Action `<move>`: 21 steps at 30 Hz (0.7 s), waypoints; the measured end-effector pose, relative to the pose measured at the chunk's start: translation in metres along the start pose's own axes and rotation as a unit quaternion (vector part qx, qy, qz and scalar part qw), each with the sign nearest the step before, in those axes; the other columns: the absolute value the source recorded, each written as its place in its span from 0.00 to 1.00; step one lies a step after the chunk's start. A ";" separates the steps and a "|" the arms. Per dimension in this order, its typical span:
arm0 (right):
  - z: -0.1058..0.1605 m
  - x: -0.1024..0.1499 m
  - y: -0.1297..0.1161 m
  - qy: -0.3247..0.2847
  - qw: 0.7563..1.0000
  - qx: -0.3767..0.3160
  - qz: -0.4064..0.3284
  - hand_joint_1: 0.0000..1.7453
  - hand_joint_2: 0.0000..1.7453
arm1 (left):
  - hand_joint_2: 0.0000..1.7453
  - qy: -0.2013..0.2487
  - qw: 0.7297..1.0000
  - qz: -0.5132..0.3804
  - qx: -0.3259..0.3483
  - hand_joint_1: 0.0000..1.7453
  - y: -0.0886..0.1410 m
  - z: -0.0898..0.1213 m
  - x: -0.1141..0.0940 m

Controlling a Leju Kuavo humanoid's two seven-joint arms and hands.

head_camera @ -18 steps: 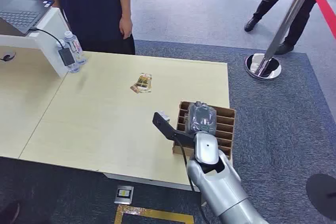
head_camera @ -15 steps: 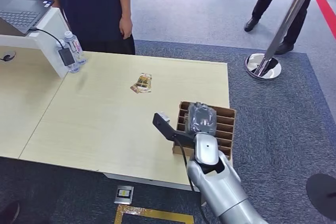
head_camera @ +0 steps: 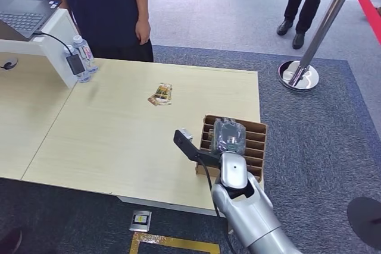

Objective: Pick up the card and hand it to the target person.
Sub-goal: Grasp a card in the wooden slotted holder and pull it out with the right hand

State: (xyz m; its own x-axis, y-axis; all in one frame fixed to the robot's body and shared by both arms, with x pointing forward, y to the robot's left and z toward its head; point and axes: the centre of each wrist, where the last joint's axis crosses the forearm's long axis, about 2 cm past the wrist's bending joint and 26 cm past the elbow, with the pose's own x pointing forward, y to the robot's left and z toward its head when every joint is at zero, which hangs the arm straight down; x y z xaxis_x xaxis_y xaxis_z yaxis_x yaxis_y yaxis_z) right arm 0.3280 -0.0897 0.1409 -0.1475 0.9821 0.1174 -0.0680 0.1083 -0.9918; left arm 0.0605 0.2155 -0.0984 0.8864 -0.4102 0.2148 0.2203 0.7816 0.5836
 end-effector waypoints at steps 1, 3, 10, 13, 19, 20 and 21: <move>0.000 0.000 0.000 0.001 1.000 0.000 0.001 0.50 1.00 | 1.00 0.000 1.000 0.000 0.000 0.00 0.000 0.000 0.000; 0.000 0.000 0.000 0.001 1.000 0.000 0.001 0.54 1.00 | 1.00 0.000 1.000 0.000 0.000 0.00 0.000 0.000 0.000; 0.001 0.000 0.002 0.003 1.000 0.003 0.001 0.70 1.00 | 1.00 0.000 1.000 0.000 0.000 0.00 0.000 0.000 0.000; 0.001 -0.001 0.002 0.005 1.000 0.004 0.002 0.71 1.00 | 1.00 0.000 1.000 0.000 0.000 0.00 0.000 0.000 0.000; 0.001 -0.001 0.003 0.004 1.000 0.004 0.003 0.74 1.00 | 1.00 -0.001 1.000 0.000 0.001 0.00 0.000 0.000 0.000; 0.001 -0.001 0.003 0.004 1.000 0.004 0.003 0.74 1.00 | 1.00 -0.001 1.000 0.000 0.001 0.00 0.000 0.000 0.000; 0.001 -0.002 0.003 0.004 1.000 0.004 0.003 0.75 1.00 | 1.00 -0.001 1.000 0.000 0.001 0.00 0.000 0.000 0.000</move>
State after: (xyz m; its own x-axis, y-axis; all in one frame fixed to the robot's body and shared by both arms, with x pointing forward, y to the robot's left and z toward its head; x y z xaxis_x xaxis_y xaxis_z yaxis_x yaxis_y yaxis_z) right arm 0.3266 -0.0912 0.1382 -0.1397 0.9840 0.1110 -0.0752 0.1012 -0.9920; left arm 0.0605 0.2156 -0.0984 0.8854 -0.4113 0.2167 0.2195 0.7808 0.5849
